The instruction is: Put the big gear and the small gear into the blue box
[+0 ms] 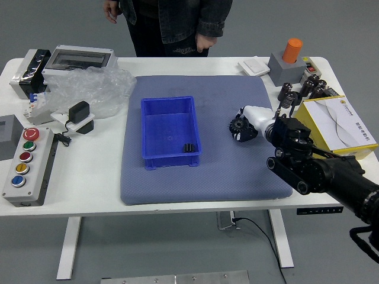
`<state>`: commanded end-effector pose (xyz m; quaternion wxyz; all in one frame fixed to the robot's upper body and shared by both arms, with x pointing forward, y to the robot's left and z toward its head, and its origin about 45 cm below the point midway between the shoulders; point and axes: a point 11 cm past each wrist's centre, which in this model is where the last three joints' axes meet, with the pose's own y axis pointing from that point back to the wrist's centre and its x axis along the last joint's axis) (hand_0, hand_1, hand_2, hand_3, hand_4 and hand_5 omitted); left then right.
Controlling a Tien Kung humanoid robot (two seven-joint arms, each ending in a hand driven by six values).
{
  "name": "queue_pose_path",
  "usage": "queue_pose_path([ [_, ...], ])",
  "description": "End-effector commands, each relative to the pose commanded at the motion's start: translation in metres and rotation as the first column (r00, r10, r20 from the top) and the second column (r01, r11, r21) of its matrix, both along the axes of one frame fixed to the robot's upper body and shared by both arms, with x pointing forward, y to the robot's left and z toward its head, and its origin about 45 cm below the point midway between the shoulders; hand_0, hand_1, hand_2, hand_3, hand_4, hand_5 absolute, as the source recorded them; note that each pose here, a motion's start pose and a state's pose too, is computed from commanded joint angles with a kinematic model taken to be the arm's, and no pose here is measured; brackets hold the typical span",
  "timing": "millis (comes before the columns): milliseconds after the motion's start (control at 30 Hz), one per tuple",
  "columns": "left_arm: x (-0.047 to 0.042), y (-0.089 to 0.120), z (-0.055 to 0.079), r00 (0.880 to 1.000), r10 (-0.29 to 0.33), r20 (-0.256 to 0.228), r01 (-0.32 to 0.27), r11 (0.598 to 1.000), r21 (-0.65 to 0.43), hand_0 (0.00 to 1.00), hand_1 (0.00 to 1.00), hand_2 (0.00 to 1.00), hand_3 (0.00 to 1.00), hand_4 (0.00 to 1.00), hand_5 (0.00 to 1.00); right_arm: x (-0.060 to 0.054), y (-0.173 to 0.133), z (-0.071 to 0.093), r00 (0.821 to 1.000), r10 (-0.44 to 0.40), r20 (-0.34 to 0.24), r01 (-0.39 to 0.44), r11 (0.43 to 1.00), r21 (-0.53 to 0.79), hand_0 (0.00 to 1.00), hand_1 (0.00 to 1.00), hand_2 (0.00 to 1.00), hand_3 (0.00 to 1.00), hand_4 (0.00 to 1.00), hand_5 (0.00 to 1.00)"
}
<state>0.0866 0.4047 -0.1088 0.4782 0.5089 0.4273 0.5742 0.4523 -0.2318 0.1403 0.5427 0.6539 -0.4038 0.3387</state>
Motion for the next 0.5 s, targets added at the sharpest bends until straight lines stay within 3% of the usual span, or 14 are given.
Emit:
queue_pose_path([
  [33,-0.0001,0.0,0.0,1.0,0.0,0.0,0.0,1.0,0.0,0.728,0.679,0.689,0.681,0.413,0.006,0.0,0.0,0.0,1.0,0.0,0.003,0.0,1.0,0.002,0.628,0.47,0.482,0.544,0.665,0.144],
  [500,0.0002,0.001,0.0,1.0,0.002,0.002,-0.002,1.0,0.001,0.728,0.679,0.689,0.68,0.412,0.006,0.007,-0.004,0.015,0.998,-0.018,0.053,0.016,0.999,0.027,0.605,0.457,0.466,0.524,0.717,0.123],
])
